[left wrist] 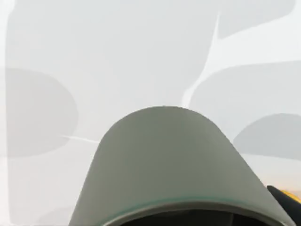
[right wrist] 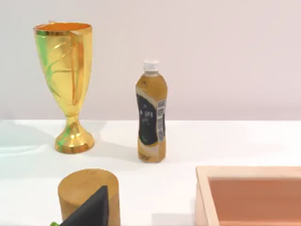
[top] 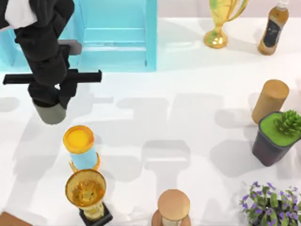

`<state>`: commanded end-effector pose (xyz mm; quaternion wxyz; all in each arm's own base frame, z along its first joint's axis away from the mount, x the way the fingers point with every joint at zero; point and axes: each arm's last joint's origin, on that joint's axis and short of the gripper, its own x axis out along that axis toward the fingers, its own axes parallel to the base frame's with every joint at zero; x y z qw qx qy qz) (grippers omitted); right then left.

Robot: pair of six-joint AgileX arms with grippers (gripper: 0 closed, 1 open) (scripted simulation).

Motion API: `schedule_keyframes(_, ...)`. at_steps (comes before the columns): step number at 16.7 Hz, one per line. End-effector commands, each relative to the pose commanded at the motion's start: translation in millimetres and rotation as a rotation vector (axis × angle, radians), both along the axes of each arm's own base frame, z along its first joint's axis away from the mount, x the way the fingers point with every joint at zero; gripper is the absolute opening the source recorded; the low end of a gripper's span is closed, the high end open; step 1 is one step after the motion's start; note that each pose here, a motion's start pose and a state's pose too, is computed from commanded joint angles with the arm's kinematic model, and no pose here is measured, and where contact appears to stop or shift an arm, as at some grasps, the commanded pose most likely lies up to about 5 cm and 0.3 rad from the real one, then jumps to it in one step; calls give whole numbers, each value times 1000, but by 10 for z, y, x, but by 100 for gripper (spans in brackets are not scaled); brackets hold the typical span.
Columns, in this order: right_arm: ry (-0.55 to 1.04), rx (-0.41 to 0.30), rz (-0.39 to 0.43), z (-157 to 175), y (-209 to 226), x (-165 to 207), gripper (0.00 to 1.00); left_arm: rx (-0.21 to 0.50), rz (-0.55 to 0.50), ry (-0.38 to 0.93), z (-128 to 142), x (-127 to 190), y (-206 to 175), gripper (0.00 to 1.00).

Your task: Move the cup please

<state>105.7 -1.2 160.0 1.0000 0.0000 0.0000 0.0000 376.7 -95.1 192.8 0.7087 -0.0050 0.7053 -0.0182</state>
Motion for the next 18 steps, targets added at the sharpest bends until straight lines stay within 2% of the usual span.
schedule_keyframes(2,0,0,0,0,0,0,100,-7,0,-1,84,-116,465,0)
schedule_keyframes(5,0,0,0,0,0,0,100,-14,-1,-5,154,-296,831,0)
schedule_keyframes(12,0,0,0,0,0,0,100,-13,-8,-3,107,-316,868,0)
schedule_keyframes(18,0,0,0,0,0,0,100,-16,-2,-13,-401,-307,934,0)
